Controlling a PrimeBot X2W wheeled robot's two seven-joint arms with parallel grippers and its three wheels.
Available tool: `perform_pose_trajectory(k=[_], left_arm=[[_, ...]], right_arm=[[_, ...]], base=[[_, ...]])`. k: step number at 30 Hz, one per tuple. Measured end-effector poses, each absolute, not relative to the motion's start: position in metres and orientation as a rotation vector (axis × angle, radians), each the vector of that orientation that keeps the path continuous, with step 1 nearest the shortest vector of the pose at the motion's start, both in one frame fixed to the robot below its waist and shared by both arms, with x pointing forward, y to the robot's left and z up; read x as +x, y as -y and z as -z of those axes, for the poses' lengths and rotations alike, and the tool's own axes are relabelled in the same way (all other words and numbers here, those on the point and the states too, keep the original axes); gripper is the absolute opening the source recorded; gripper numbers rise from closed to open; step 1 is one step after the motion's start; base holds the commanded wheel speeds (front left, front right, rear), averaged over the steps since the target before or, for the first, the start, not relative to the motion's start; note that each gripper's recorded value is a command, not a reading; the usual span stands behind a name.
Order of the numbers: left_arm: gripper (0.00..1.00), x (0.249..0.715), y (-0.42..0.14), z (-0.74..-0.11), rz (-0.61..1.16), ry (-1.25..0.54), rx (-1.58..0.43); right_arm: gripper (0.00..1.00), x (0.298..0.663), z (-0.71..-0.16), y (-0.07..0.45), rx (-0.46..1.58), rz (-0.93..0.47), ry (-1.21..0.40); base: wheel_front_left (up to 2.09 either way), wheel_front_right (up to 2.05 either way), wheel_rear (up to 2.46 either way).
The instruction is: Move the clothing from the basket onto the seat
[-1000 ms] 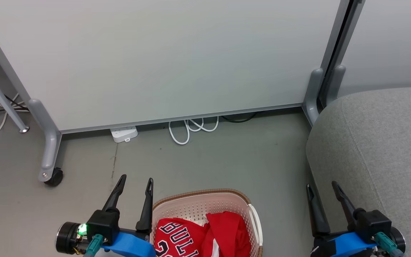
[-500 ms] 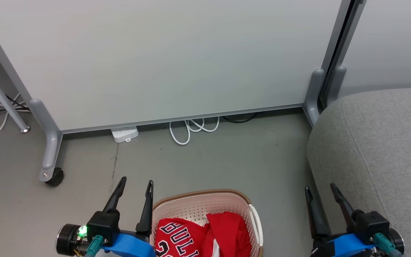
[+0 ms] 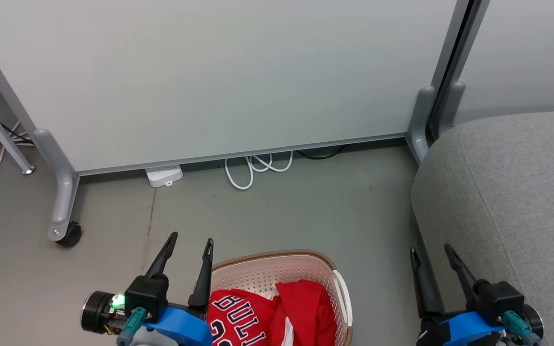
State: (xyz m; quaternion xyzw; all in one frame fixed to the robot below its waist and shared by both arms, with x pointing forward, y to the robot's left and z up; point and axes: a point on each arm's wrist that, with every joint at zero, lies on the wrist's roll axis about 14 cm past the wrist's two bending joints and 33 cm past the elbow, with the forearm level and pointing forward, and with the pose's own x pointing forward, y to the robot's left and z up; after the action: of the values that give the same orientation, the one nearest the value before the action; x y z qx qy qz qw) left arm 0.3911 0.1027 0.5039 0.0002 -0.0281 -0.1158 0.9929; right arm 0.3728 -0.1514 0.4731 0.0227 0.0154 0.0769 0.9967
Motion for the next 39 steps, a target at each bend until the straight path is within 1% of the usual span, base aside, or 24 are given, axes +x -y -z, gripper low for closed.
perform_pose_trajectory(k=[10, 14, 20, 30, 35, 39], left_arm=[[1.0, 0.423, -0.062, -0.481, 0.41, -0.011, 0.085], [1.0, 0.442, -0.039, -0.456, 0.513, -0.074, 0.136], [1.0, 0.457, -0.013, -0.414, 0.639, -0.17, 0.208], [1.0, 0.458, 0.01, -0.322, 0.846, -0.37, 0.356], [1.0, 0.447, 0.016, -0.275, 0.939, -0.472, 0.406], [1.0, 0.432, 0.017, -0.24, 0.99, -0.57, 0.408]], right_arm=[[1.0, 0.39, -0.472, 0.164, 0.05, -0.116, -0.029], [1.0, 0.4, -0.464, 0.179, 0.052, -0.077, -0.05], [1.0, 0.415, -0.452, 0.194, 0.047, -0.036, -0.075], [1.0, 0.445, -0.43, 0.21, 0.038, 0.0, -0.109], [1.0, 0.459, -0.414, 0.214, 0.03, 0.006, -0.134], [1.0, 0.467, -0.4, 0.219, 0.022, 0.014, -0.157]], base=[[0.0, 0.0, 0.0], [0.0, 0.0, 0.0], [0.0, 0.0, 0.0], [0.0, 0.0, 0.0], [0.0, 0.0, 0.0], [0.0, 0.0, 0.0]])
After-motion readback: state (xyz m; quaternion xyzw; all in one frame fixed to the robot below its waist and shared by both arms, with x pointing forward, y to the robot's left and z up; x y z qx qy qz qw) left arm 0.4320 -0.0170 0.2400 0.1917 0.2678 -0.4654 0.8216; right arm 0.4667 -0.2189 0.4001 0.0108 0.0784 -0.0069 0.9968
